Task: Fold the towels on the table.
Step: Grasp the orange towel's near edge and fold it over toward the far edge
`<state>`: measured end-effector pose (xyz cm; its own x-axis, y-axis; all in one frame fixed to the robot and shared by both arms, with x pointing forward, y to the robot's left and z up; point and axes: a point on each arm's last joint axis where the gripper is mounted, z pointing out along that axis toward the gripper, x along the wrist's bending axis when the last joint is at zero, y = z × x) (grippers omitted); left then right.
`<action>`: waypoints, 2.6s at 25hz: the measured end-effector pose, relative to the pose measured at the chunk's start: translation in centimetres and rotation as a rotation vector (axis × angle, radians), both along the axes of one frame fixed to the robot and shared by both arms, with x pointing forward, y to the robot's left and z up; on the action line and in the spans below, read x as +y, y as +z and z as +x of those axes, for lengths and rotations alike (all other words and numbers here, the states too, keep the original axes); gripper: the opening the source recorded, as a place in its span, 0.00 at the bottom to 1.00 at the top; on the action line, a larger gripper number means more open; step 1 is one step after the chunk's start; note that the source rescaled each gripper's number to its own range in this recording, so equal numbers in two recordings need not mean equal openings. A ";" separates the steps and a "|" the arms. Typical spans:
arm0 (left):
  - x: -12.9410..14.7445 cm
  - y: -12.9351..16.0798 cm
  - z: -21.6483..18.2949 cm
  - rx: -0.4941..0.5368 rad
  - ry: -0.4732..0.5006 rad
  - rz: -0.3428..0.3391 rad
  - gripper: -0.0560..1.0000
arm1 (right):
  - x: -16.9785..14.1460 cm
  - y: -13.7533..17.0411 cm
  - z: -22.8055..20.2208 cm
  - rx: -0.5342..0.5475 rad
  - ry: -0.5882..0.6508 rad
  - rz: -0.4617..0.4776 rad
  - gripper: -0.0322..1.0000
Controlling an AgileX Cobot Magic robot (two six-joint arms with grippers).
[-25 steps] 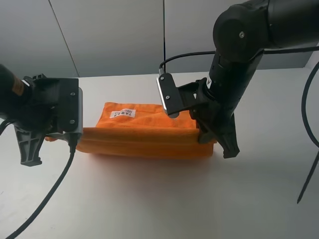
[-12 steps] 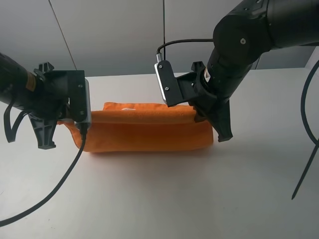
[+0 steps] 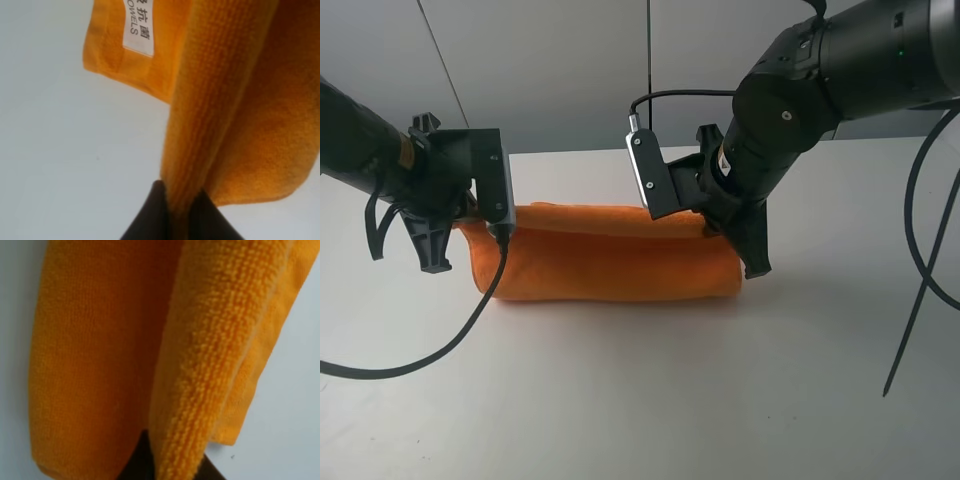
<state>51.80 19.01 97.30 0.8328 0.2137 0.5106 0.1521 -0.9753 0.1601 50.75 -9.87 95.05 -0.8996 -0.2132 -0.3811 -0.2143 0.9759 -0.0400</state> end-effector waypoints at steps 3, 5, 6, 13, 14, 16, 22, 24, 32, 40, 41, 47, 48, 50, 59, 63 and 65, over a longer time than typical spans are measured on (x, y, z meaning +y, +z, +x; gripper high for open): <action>-0.4 -0.3 1.1 -0.012 -0.012 0.011 0.05 | -0.1 0.0 0.4 -0.028 0.002 -0.005 0.03; -0.6 -0.6 1.8 -0.013 -0.020 0.022 0.05 | -0.2 -0.1 0.6 -0.048 0.001 -0.009 0.03; -0.8 -0.8 2.1 -0.011 -0.024 0.028 0.05 | -0.2 -0.1 0.8 -0.059 -0.001 -0.009 0.03; -1.6 -1.9 3.9 -0.018 -0.048 0.036 0.05 | -0.2 -1.6 1.8 -0.120 -0.020 -0.052 0.03; -1.7 -2.0 4.2 -0.020 -0.051 0.038 0.05 | -0.2 -1.7 1.9 -0.129 -0.020 -0.058 0.03; -2.0 -2.3 4.6 -0.019 -0.055 0.040 0.05 | -0.5 -1.9 2.3 -0.139 -0.033 -0.053 0.03; -2.6 -3.4 6.0 -0.040 -0.052 0.027 0.05 | -2.0 -2.3 3.9 -0.152 -0.108 0.011 0.03; -2.8 -3.7 6.5 -0.048 -0.049 0.028 0.05 | -2.3 -2.3 4.3 -0.161 -0.113 0.034 0.03; -2.5 -5.3 8.4 -0.068 -0.011 -0.018 0.05 | -2.5 -4.6 5.2 -0.139 -0.101 0.049 0.03; -2.7 -6.6 9.0 -0.089 -0.057 -0.058 0.05 | -2.7 -6.3 5.4 -0.105 -0.101 0.030 0.03; -2.8 -7.0 9.1 -0.087 -0.063 -0.061 0.05 | -2.7 -6.5 5.4 -0.102 -0.101 0.028 0.03; -2.8 -7.7 9.2 -0.083 -0.073 -0.070 0.05 | -2.7 -6.5 5.5 -0.109 -0.089 0.018 0.03; -2.8 -7.7 9.2 -0.083 -0.074 -0.070 0.05 | -2.8 -6.5 5.5 -0.111 -0.089 0.018 0.03; -2.9 -7.6 9.3 -0.086 -0.075 -0.072 0.05 | -2.8 -6.5 5.5 -0.119 -0.094 0.017 0.03; -2.9 -7.5 9.4 -0.089 -0.060 -0.086 0.05 | -2.9 -6.2 6.0 -0.182 -0.101 0.011 0.03; -2.9 -7.5 9.4 -0.085 -0.036 -0.101 0.05 | -2.9 -6.1 6.2 -0.202 -0.076 0.004 0.03; -2.8 -7.5 9.3 -0.079 -0.028 -0.097 0.05 | -2.8 -6.1 6.2 -0.210 -0.065 0.005 0.03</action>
<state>61.13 16.18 89.77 0.7969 0.2424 0.5533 0.1081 -0.9584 0.2642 56.97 -12.69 88.99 -0.8121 -0.1552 -0.5625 -0.1388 0.9877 -0.0721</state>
